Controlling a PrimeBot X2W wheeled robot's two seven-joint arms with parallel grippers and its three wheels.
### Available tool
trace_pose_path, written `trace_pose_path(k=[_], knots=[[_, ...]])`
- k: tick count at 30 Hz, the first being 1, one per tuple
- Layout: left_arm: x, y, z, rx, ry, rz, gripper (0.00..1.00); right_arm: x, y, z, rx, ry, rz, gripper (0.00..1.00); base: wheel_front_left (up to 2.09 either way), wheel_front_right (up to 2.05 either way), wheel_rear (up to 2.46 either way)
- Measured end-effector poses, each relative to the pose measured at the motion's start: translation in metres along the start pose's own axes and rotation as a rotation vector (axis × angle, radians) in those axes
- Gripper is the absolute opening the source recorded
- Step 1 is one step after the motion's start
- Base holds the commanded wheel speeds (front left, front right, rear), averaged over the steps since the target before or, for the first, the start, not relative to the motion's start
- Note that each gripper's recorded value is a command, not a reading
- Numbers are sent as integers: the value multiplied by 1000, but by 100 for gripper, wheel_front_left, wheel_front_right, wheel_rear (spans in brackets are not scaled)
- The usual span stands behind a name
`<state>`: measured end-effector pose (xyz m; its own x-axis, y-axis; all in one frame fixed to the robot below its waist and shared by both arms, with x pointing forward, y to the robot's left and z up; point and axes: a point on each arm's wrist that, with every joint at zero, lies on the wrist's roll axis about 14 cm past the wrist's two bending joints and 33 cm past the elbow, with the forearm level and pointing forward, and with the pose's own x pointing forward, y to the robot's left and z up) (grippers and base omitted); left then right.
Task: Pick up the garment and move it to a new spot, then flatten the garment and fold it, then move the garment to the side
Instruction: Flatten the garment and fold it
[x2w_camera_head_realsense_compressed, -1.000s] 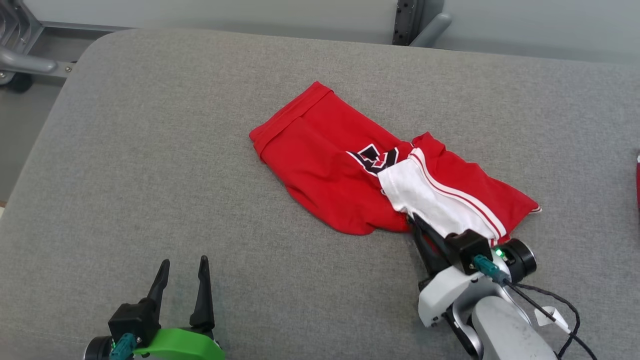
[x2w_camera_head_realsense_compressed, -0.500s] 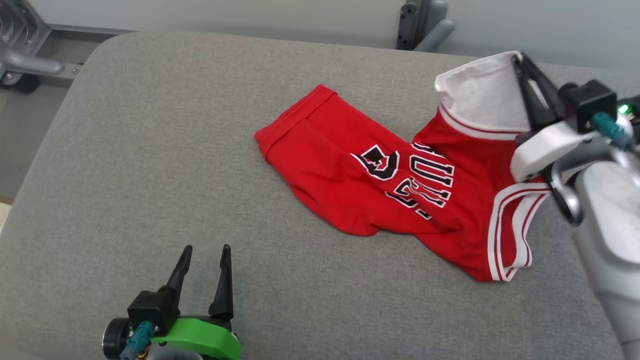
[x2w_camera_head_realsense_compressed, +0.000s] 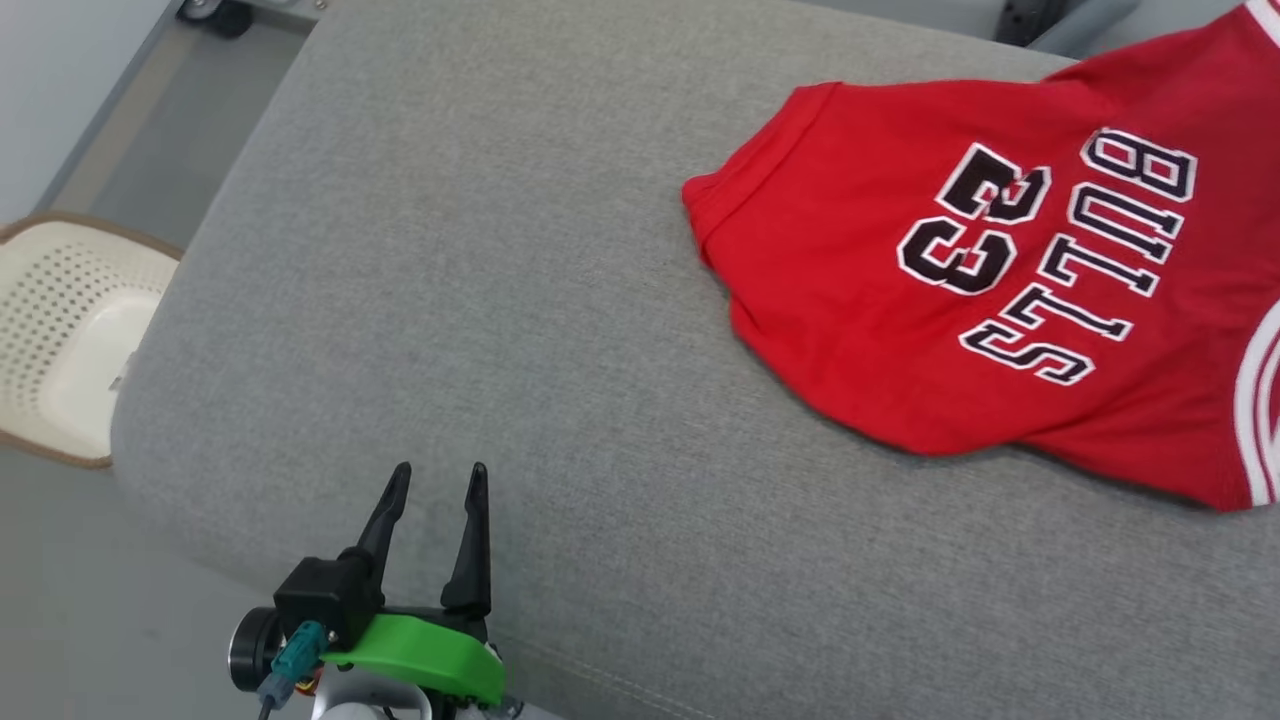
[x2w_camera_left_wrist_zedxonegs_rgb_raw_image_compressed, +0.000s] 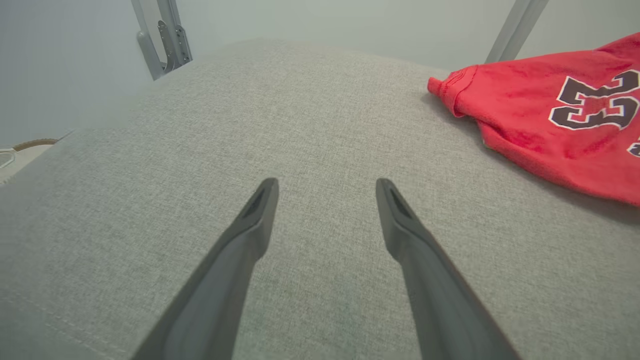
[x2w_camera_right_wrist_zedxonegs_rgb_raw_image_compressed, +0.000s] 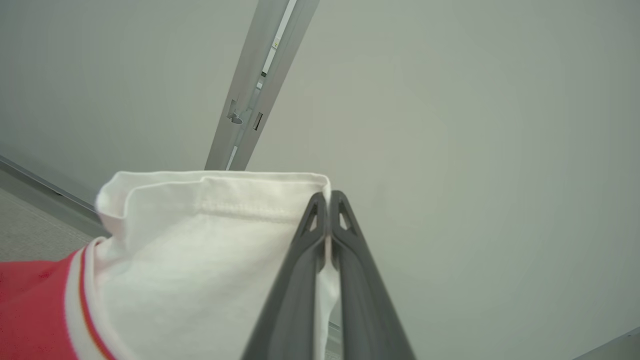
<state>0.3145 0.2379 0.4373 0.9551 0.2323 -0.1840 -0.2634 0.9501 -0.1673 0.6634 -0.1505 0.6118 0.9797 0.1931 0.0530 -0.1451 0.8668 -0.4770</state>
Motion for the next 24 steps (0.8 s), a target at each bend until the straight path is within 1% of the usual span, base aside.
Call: trace_pose_path(k=[1, 2, 4, 7, 11, 14, 15, 16, 18, 21, 24], knots=[[-2, 5, 0, 2, 1, 19, 100, 4, 2, -7, 2, 21, -5, 18, 0, 0, 0], [-4, 10, 0, 4, 2, 36, 100, 9, 4, -11, 21, 30, -13, 100, 0, 0, 0], [-8, 20, -1, 10, 9, 69, 100, 18, 13, -16, 38, 45, -14, 100, 0, 0, 0], [-10, 28, -5, 20, 25, 103, 100, 26, 43, -17, 62, 12, 28, 100, 0, 0, 0], [-6, 27, -5, 38, 27, 94, 100, 25, 73, -16, 100, -31, 82, 100, 0, 0, 0], [-1, 22, -4, 46, 24, 72, 100, 17, 92, -9, 154, -88, 121, 100, 0, 0, 0], [1, 20, -4, 49, 23, 65, 100, 13, 101, -6, 167, -106, 142, 100, 0, 0, 0], [5, 16, -3, 52, 18, 48, 100, 2, 116, -2, 211, -128, 177, 100, 0, 0, 0], [9, 11, -2, 55, 12, 28, 100, -12, 126, -1, 242, -142, 207, 100, 0, 0, 0], [15, 1, 1, 54, -1, -11, 100, -37, 134, 0, 305, -159, 233, 100, 0, 0, 0], [21, -11, 4, 49, -18, -51, 100, -68, 129, -3, 356, -162, 236, 100, 0, 0, 0]])
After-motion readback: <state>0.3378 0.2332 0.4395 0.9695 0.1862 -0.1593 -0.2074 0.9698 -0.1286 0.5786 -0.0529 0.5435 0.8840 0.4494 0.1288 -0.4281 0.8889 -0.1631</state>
